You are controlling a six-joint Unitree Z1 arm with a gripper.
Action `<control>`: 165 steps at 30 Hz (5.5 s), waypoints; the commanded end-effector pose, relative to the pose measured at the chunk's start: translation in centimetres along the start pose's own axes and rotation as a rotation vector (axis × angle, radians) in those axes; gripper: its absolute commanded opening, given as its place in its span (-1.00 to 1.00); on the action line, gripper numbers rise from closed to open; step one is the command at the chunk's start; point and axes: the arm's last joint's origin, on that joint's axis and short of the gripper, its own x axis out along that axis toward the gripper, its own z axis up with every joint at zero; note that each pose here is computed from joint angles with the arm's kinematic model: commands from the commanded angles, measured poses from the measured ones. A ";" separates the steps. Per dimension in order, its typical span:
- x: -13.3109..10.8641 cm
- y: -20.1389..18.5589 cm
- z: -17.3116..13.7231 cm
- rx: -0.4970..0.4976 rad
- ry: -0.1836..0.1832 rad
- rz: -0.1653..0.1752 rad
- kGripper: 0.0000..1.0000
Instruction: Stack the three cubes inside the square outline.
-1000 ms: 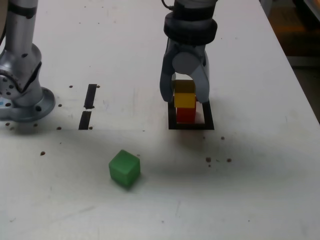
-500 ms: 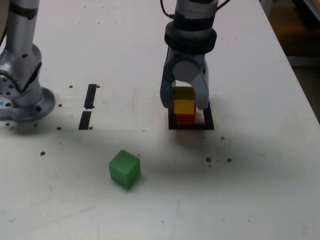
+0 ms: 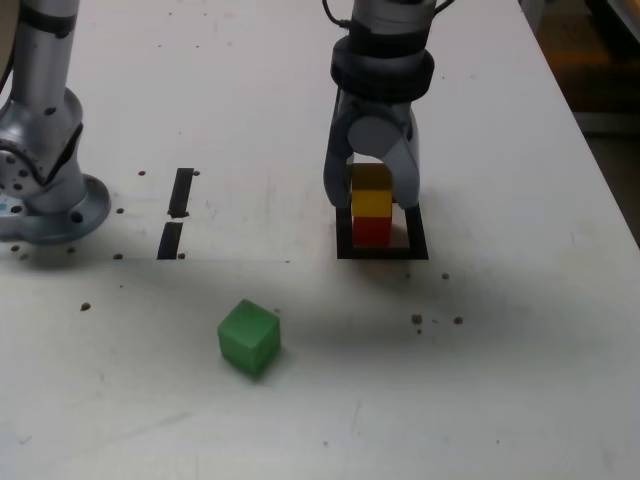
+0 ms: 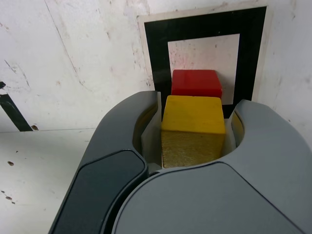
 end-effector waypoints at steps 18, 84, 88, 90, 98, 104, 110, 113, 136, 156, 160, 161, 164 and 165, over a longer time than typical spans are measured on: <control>-0.9 0.1 -0.9 0.010 -0.024 0.012 0.90; 6.7 -15.8 -9.3 0.519 0.062 -0.068 0.70; 7.1 -15.8 -9.3 0.500 0.078 -0.070 0.38; 7.2 -15.8 -9.3 0.487 0.077 -0.065 0.13; 7.2 -16.1 -8.8 0.476 0.032 -0.039 -0.71; 7.0 -16.0 -9.0 0.459 0.025 -0.019 -0.77; 6.0 -14.9 -10.1 0.365 0.058 0.023 -0.77; 4.7 -14.0 -10.4 0.301 0.059 0.039 -0.77; -6.6 -7.2 -4.8 0.061 -0.158 0.127 -0.76; -4.9 -2.9 -1.1 0.014 -0.064 0.120 -0.77; -4.5 -2.4 -0.6 -0.001 -0.061 0.118 -0.77; -4.4 -2.3 -0.5 -0.005 -0.061 0.117 -0.77; -4.2 -1.9 -0.2 -0.017 -0.059 0.117 -0.77; -4.1 -1.8 -0.2 -0.020 -0.059 0.117 -0.77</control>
